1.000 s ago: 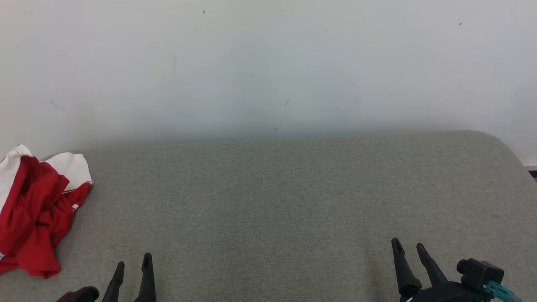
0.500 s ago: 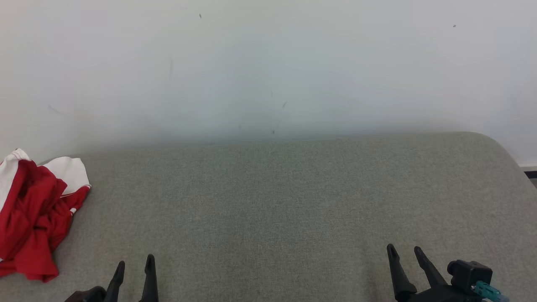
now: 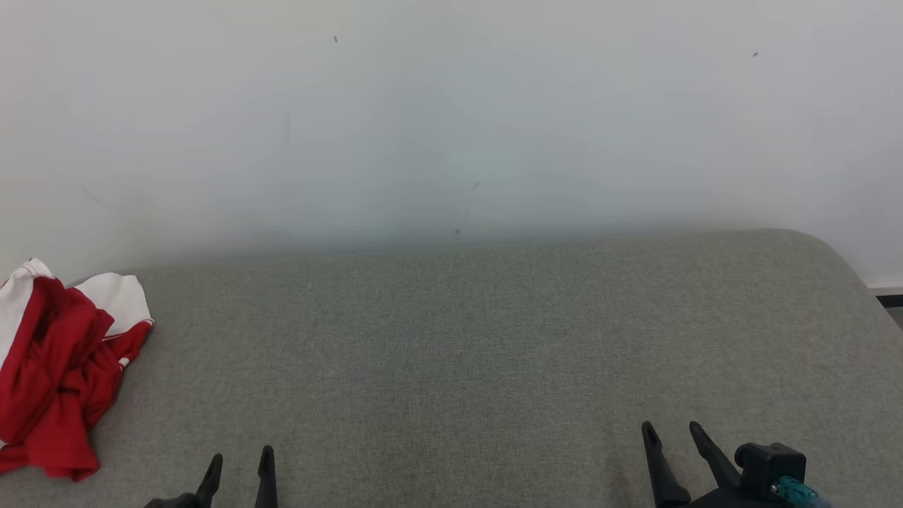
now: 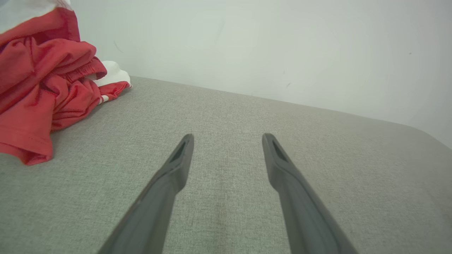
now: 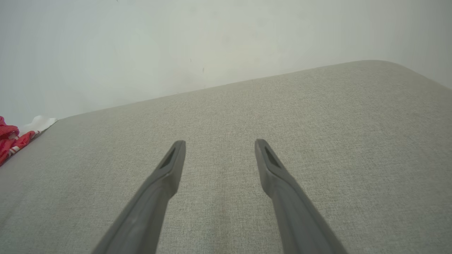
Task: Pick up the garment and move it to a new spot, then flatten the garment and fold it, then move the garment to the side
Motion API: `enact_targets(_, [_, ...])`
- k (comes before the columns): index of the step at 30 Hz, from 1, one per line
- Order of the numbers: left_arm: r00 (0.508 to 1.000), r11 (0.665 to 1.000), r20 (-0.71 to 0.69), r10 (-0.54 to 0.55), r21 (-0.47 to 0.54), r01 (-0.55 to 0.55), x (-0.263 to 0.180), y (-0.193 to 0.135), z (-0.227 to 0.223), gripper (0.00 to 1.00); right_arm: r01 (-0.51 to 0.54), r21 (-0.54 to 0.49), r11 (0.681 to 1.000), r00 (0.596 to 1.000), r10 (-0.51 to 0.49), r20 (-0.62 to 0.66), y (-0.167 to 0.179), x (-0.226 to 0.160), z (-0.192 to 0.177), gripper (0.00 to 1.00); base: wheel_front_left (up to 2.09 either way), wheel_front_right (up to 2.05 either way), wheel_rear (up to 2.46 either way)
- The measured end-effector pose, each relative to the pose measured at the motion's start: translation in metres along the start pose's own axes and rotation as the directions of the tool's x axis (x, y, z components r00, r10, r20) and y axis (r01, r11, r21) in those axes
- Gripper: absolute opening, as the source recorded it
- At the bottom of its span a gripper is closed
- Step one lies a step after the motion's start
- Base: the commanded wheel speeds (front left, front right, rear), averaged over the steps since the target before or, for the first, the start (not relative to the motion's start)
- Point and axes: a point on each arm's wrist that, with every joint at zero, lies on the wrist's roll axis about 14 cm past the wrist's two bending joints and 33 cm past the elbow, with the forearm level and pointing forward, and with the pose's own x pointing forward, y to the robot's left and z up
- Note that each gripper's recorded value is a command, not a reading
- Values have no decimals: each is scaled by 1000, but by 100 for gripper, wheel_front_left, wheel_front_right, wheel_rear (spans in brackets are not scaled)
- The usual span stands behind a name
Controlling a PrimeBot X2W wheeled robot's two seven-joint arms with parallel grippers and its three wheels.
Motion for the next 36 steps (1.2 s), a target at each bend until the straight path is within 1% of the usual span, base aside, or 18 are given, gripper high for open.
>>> enact_targets(5, [1000, 1000, -7, -1, 30, 2, -1, -1, -3, 100, -2, -40, 999, 1000, 2, -12, 1, -1, -2, 100, 0, 0, 0])
enact_targets(16, [999, 995, 42, -8, 102, 4, -1, -7, 10, 100, -4, -105, 994, 1000, 5, 7, 3, -3, 2, 100, 0, 0, 0])
enact_targets(22, [999, 990, 47, -4, 140, -2, -5, -7, 11, 100, -9, -145, 989, 1000, 10, 3, 4, -3, 2, 100, 0, 0, 0])
enact_targets(36, [999, 990, 36, 3, 142, -8, -10, -9, 8, 100, -19, -148, 989, 1000, 18, -4, 7, -3, -1, 100, 0, 0, 0])
